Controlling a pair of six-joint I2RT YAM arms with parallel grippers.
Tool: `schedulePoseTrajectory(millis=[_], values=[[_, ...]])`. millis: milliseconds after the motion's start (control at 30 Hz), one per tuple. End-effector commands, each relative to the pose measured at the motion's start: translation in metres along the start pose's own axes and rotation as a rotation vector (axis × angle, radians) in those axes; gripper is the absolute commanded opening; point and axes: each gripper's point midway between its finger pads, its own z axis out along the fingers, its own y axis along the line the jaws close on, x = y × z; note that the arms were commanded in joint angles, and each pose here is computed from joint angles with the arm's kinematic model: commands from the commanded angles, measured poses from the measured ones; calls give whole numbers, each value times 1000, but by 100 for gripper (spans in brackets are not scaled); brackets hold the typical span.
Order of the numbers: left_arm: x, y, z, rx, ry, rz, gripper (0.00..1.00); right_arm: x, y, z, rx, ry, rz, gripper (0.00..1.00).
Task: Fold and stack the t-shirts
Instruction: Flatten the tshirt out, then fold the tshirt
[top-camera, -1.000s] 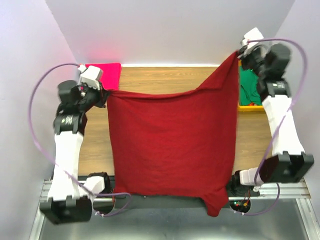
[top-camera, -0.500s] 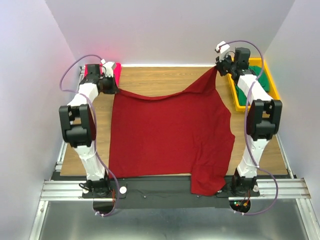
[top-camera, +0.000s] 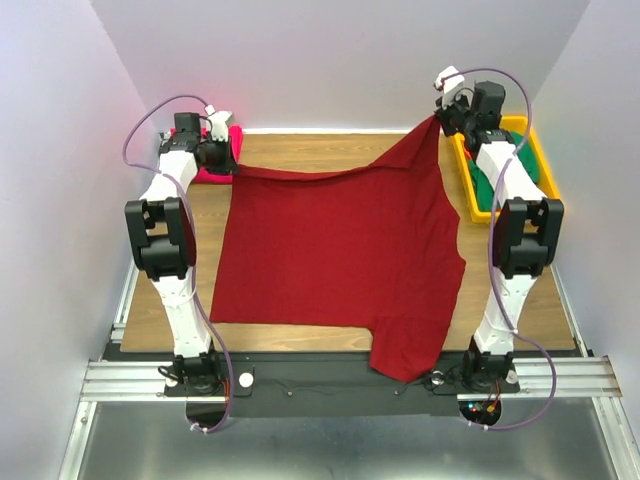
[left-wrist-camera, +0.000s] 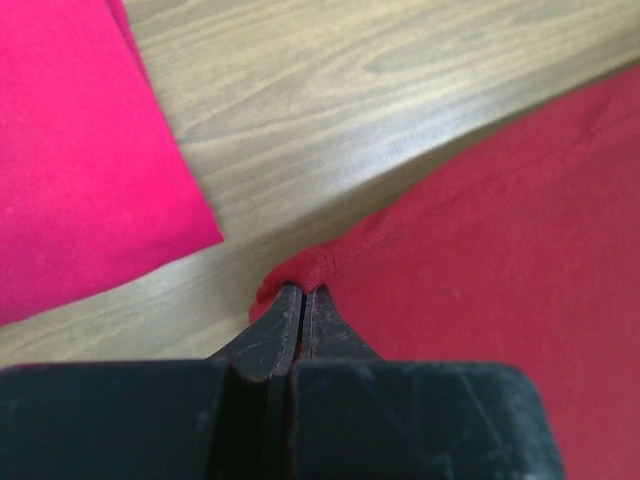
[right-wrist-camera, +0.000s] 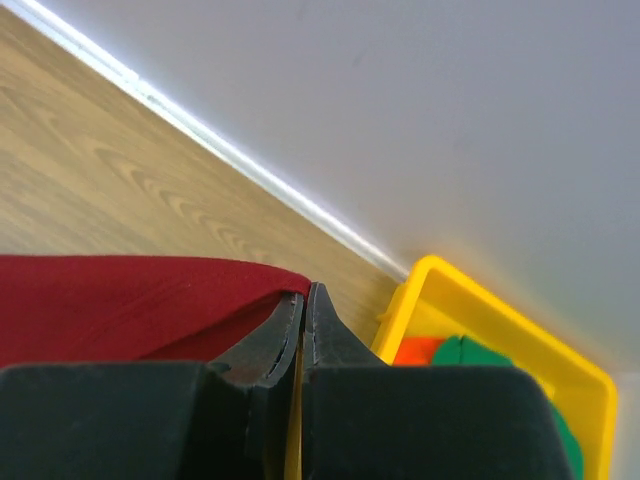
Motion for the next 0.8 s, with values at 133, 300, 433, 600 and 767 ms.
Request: schedulePoseTrajectory(millis=[133, 300, 433, 600, 767], values=[[-12, -11, -65, 40, 7, 185, 0, -70, 9, -97, 31, -83, -22, 1], [18, -7, -81, 70, 97, 201, 0, -50, 45, -138, -39, -5, 28, 1], [40, -8, -89, 107, 158, 262, 0, -37, 75, -171, -98, 52, 51, 1], [71, -9, -96, 131, 223, 286, 0, -15, 111, -212, -182, 146, 86, 1], [109, -7, -95, 153, 307, 286, 0, 30, 147, -240, -279, 270, 60, 1]])
